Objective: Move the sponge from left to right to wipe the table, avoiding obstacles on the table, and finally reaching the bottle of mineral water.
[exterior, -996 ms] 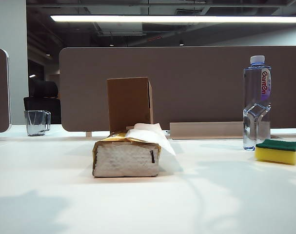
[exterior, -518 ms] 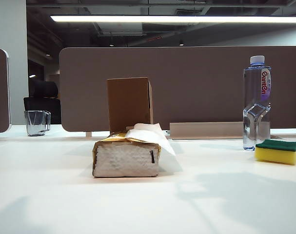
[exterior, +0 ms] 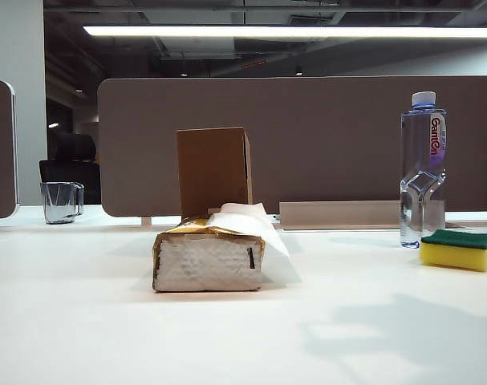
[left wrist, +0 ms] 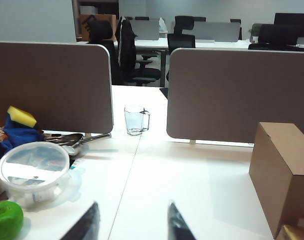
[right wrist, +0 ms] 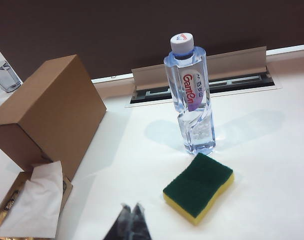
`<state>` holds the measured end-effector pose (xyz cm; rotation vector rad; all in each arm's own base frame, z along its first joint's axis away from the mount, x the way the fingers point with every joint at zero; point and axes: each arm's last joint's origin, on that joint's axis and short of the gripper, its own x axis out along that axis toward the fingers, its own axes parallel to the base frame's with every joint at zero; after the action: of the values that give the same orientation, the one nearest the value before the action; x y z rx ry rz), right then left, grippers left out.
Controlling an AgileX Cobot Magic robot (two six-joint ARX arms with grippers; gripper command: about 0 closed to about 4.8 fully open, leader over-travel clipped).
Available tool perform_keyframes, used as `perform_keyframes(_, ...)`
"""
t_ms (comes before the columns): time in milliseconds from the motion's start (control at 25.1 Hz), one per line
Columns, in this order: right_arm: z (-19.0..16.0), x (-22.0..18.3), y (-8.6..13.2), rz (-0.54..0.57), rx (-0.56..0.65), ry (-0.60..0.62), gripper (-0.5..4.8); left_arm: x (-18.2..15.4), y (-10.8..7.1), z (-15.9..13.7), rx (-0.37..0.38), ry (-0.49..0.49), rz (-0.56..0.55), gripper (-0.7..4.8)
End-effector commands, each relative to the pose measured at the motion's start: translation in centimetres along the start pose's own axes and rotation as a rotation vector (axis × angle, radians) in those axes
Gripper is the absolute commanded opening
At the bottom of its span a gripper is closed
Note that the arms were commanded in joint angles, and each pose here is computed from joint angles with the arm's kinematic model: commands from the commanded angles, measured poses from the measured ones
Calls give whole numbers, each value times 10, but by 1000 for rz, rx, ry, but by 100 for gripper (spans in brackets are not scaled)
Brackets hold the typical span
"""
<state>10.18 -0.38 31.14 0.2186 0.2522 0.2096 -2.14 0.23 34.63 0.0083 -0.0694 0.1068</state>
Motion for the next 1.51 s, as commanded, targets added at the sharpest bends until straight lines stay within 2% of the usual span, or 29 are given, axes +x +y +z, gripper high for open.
perform_keyframes(40,-18,0,-3,1,-6,-7,-6,1,0,-10,-3,-4,0,168)
perform_keyframes(159,-33,-1,-5,2,-7,-9,-6,6,-1,-20,-1,19,-1,99)
perform_keyframes(359,-54,1,-9,16,-31,-69,-6,17,-2,-37,3,69,-10,78)
perform_keyframes(518,-65,6,-12,10,-19,-38,-5,29,-5,-50,3,93,-52,-3)
perform_keyframes(1036,-100,25,-26,-26,-11,-22,-5,69,-9,-97,-27,81,-69,-4)
perform_keyframes(1315,-124,35,-34,-29,-6,-9,-6,84,-11,-129,-115,123,-65,-5)
perform_keyframes(1514,-145,41,-40,-29,-25,7,-6,92,-13,-148,-118,125,-91,-4)
